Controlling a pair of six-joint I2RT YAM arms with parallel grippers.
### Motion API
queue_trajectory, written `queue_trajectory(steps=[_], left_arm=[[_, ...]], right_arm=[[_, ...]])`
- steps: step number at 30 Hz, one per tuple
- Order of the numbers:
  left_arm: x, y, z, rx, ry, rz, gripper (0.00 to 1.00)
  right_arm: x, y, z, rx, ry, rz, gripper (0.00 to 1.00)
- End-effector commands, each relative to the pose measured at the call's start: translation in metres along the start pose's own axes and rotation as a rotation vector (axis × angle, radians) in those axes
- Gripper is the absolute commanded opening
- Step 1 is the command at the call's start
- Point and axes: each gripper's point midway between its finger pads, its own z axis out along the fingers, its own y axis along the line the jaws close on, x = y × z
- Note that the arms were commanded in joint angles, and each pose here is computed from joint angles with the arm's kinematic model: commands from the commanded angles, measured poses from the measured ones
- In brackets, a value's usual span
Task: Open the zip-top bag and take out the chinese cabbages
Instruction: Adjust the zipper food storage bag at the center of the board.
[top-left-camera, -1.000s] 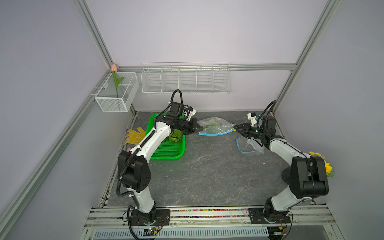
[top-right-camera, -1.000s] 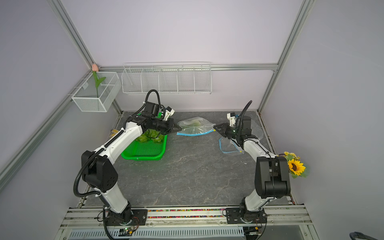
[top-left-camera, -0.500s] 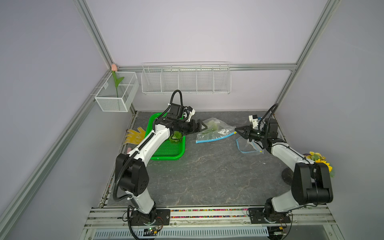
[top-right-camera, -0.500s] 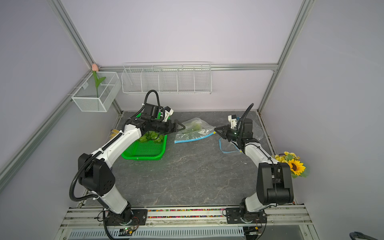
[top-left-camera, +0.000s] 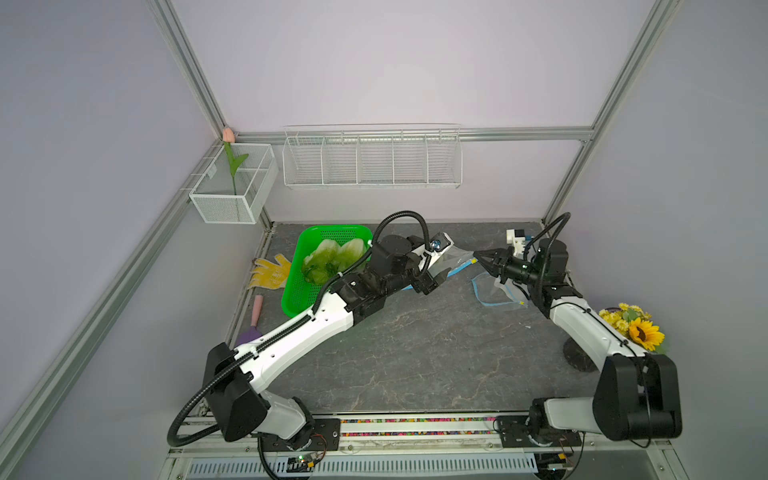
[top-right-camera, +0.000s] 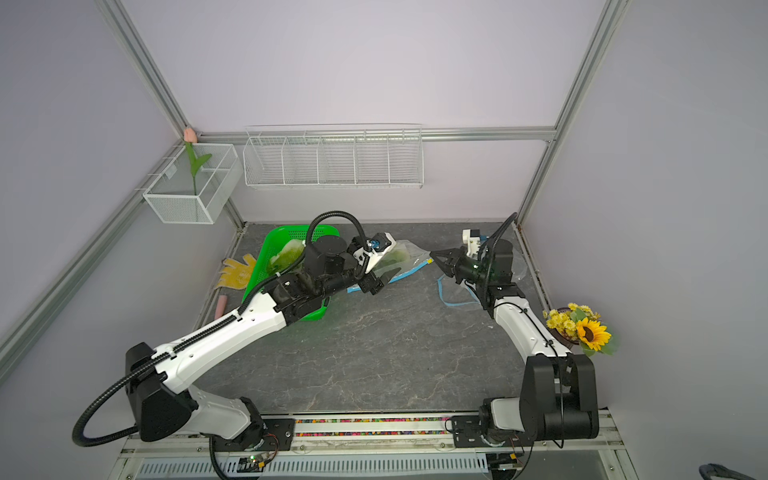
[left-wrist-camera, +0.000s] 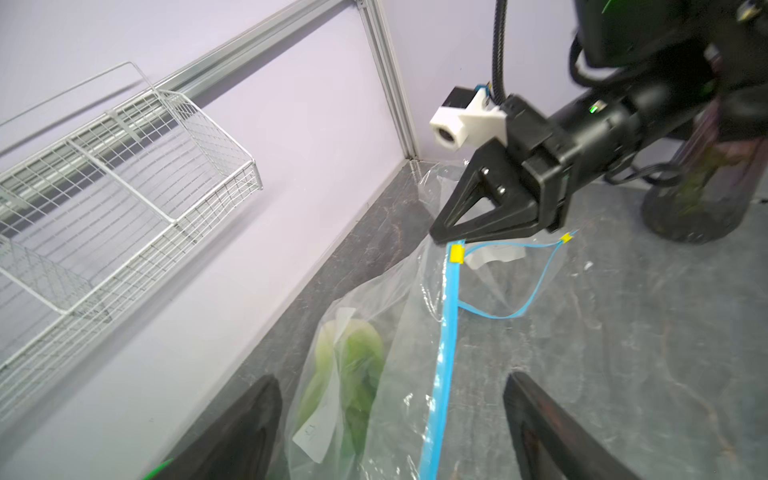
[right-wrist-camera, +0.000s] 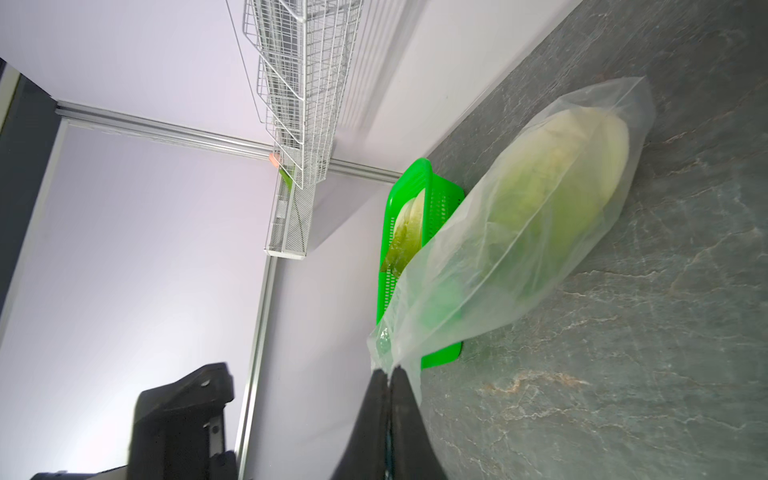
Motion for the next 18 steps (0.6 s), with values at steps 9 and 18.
queue_trajectory(steps=[9, 18], left_arm=[[-0.002, -0.029, 0.062, -0.013, 0.028, 0.320, 0.79], [-0.001, -0.017, 0.073, -0.098, 0.050, 0.327, 0.27]], right_arm=[[0.007, 0.043, -0.009, -0.079, -0.024, 0.016, 0.07], [0.010, 0.045, -0.013, -0.071, -0.029, 0.022, 0.10]])
